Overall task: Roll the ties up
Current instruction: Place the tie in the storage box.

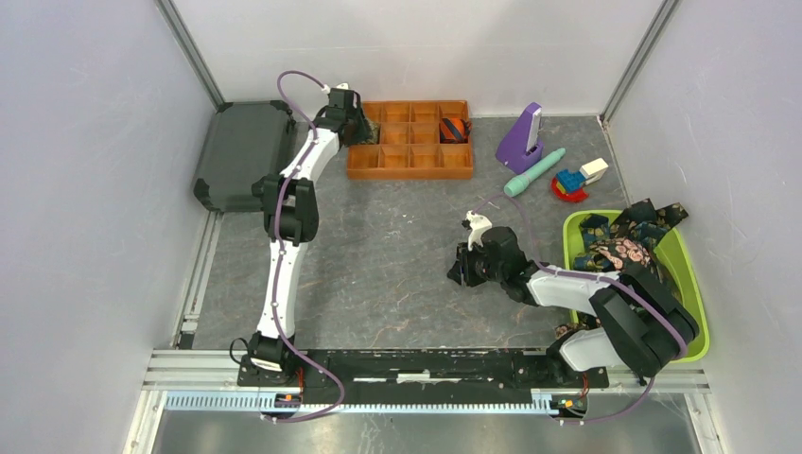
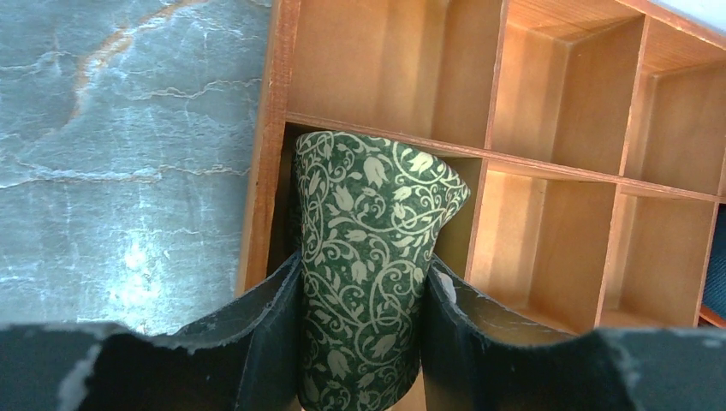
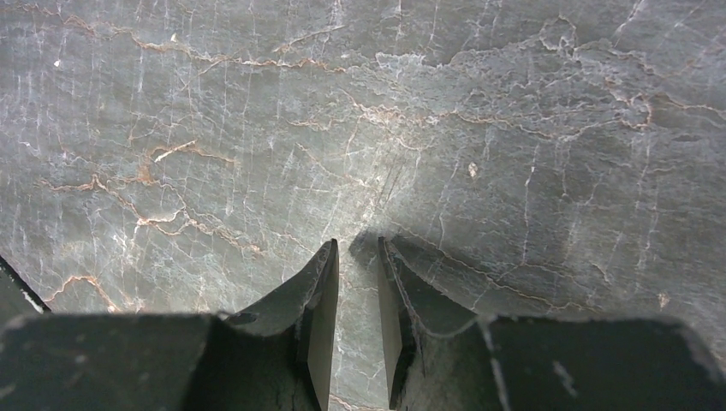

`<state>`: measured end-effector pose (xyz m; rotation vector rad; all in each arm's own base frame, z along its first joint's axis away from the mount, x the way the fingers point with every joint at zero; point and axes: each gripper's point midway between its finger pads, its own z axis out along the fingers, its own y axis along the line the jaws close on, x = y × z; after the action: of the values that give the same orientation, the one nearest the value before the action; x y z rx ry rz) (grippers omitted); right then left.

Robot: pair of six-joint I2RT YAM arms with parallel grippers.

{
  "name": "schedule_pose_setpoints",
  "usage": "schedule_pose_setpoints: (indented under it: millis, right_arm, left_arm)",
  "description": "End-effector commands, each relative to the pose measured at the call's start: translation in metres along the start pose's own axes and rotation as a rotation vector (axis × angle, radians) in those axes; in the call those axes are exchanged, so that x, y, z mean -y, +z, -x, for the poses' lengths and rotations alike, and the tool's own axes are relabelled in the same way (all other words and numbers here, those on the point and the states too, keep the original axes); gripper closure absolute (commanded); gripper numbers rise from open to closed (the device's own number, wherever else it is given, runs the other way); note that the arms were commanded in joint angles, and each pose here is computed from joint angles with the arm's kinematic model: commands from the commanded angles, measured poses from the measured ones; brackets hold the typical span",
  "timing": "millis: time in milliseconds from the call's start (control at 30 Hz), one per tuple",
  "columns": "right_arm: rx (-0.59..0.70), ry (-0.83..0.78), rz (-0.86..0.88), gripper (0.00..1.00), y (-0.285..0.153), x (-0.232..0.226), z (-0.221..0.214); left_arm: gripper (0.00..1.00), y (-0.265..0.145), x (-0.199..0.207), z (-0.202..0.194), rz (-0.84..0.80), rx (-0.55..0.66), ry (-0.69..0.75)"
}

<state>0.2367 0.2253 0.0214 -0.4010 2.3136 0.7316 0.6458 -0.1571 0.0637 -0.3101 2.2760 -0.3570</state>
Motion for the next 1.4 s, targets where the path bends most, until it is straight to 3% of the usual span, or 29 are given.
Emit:
schedule_pose_setpoints:
  millis: [0, 100, 333, 733, 867, 1367]
  right_arm:
    - [0.023, -0.006, 0.027, 0.71, 0.002, -0.004, 0.005]
    - [0.026, -0.008, 0.028, 0.71, 0.002, -0.004, 0.006]
    - [0.026, -0.005, 0.037, 0.71, 0.001, -0.006, 0.006]
    - [0.047, -0.011, 0.046, 0.71, -0.003, -0.009, 0.011]
    - [0.049, -0.01, 0.047, 0.71, -0.004, -0.009, 0.011]
    - [0.055, -0.01, 0.054, 0.71, -0.005, -0.01, 0.012]
  left_arm:
    - [0.83, 0.014, -0.006, -0.043, -0.007, -0.141, -0.072]
    - [0.76, 0.015, 0.0, -0.041, -0.038, -0.139, -0.076]
    - [0.4, -0.002, 0.012, -0.024, -0.073, -0.105, -0.072]
    - [0.17, -0.028, 0.005, 0.002, -0.007, -0.048, 0.001]
    - [0.0, -0.036, 0.006, 0.011, 0.0, -0.027, 0.019]
    - [0.0, -0.075, -0.006, 0.053, 0.12, 0.087, 0.075]
